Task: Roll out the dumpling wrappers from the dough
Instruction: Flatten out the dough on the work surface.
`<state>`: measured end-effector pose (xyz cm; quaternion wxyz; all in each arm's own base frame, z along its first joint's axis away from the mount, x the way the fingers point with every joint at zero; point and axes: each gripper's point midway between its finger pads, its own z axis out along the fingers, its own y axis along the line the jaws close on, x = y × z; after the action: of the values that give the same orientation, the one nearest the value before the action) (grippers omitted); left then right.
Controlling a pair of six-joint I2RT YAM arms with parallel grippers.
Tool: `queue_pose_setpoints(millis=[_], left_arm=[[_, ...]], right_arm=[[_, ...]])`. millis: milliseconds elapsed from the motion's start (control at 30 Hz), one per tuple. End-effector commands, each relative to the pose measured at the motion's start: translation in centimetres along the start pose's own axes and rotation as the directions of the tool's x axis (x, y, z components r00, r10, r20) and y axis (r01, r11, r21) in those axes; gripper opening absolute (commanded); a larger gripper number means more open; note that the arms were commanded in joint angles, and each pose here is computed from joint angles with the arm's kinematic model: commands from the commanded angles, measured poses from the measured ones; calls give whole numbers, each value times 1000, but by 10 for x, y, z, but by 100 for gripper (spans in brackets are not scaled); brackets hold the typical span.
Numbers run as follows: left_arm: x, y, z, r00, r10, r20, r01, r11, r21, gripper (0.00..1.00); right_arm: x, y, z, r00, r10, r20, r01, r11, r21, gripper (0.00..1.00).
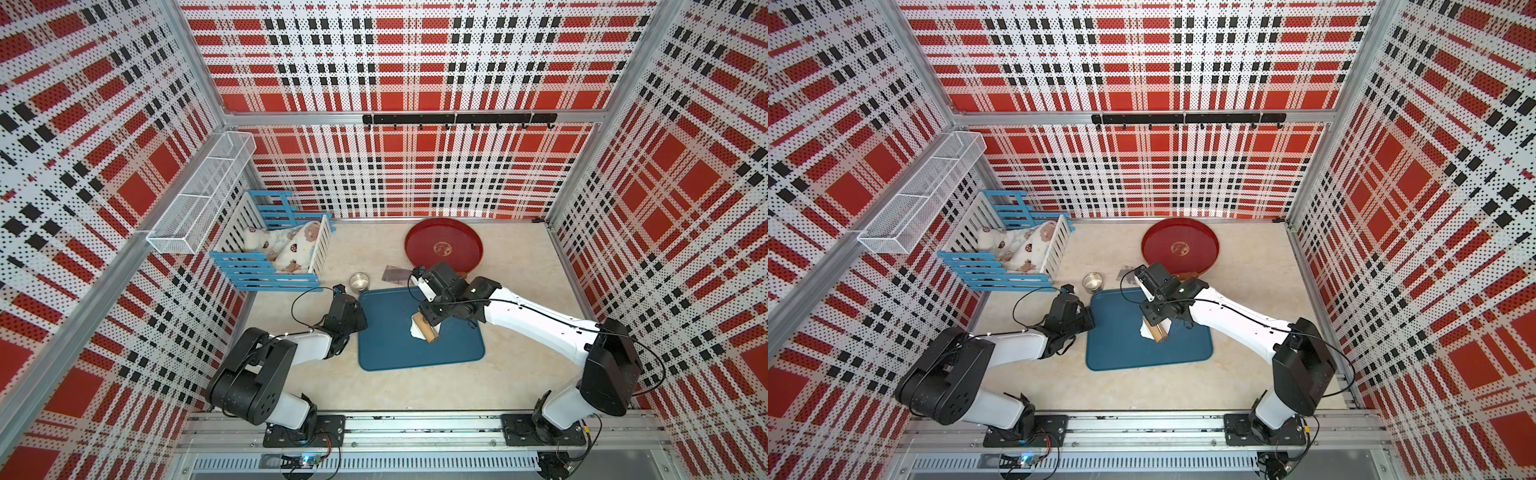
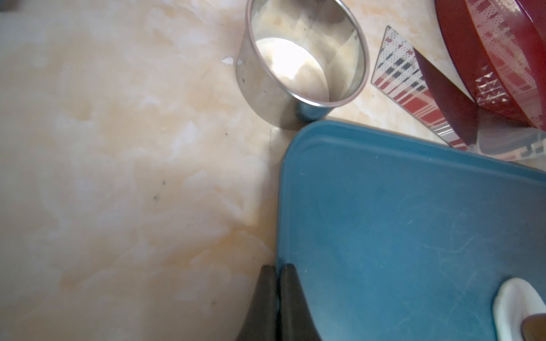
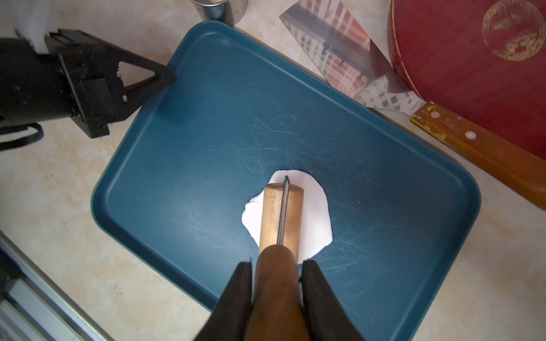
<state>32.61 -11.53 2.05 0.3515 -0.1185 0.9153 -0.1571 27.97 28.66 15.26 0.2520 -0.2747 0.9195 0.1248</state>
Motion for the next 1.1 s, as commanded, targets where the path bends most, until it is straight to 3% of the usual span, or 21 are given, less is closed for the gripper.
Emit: queue_pose_setpoints(millis=[0, 100, 267, 733, 967, 1067], left_arm=[[4, -13, 3, 1000, -11, -29, 12, 999, 49, 0], [8, -15, 3, 999, 1, -43, 2, 998, 63, 0], [12, -23, 2, 998, 36, -58, -30, 996, 87, 0], [19, -25, 7, 994, 63, -92, -54, 994, 93, 0], [21, -31, 9, 992, 77, -98, -67, 992, 105, 0], [21, -32, 9, 992, 78, -100, -68, 992, 106, 0]], right_arm=[[-11, -5, -28, 984, 161, 72, -157, 986, -59, 0], [-19, -15, -40, 971, 210, 115, -204, 977, -56, 0], [-12, -24, -36, 969, 232, 88, -230, 973, -25, 0], [16, -26, -8, 973, 229, 8, -228, 973, -42, 0], [13, -25, -1, 978, 207, 18, -206, 977, -53, 0], [10, -14, 3, 984, 177, 12, -174, 978, -115, 0]])
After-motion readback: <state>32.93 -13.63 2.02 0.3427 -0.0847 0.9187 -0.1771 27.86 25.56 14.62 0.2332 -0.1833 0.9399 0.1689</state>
